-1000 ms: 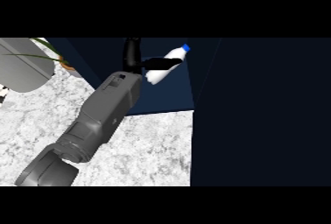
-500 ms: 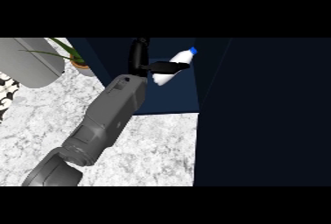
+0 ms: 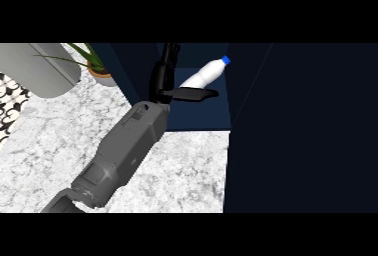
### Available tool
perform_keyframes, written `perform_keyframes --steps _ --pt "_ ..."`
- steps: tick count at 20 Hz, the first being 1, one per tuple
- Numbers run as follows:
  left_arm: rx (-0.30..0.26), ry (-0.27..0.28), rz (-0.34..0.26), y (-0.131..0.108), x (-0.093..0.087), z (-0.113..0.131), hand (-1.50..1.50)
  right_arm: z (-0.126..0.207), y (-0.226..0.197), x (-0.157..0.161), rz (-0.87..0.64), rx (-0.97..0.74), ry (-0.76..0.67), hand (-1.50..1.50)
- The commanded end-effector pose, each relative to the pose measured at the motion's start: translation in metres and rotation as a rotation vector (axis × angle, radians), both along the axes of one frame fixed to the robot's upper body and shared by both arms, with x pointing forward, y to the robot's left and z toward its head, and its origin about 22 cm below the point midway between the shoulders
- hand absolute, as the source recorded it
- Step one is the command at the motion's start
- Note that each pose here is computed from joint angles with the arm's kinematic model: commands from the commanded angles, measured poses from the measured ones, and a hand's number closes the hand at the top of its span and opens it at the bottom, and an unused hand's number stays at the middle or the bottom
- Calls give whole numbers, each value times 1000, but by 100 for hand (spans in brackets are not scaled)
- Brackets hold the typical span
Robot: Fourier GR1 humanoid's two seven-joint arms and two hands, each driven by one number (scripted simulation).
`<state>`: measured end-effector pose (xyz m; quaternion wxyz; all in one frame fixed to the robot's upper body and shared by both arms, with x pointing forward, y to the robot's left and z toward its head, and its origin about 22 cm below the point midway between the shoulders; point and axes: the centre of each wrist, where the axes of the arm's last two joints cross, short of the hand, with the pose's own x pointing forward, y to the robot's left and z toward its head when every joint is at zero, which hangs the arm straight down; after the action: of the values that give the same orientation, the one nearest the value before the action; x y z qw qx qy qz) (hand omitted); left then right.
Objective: Pick up the bottled water, place it into the cabinet and close the cabinet
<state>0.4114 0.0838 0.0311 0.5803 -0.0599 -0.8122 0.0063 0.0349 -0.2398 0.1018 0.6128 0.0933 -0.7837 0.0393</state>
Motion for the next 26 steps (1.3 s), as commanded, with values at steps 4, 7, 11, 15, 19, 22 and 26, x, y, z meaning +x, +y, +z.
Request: perform_keyframes --steps 4,7,11,15,19,22,26 --pt "-131 22 -184 -7 -41 -21 -150 15 4 -2 -14 9 -34 -150" --pt "-184 1 -211 -13 -63 -27 -150 28 4 -8 2 -14 -26 -150" --pt "-185 -29 -249 4 -76 -20 -150 29 18 -12 -39 -4 -12 -150" --pt "-227 -22 -315 -1 -111 -17 -150 34 7 -4 28 -65 -30 -150" --pt "-222 12 -305 22 -134 -18 150 27 8 -10 172 -112 -17 -150" --pt "-243 39 -343 34 -162 -32 150 37 10 -7 268 -202 -6 150" --pt "-213 15 -256 72 -172 -29 150 26 11 -11 403 -214 27 150"
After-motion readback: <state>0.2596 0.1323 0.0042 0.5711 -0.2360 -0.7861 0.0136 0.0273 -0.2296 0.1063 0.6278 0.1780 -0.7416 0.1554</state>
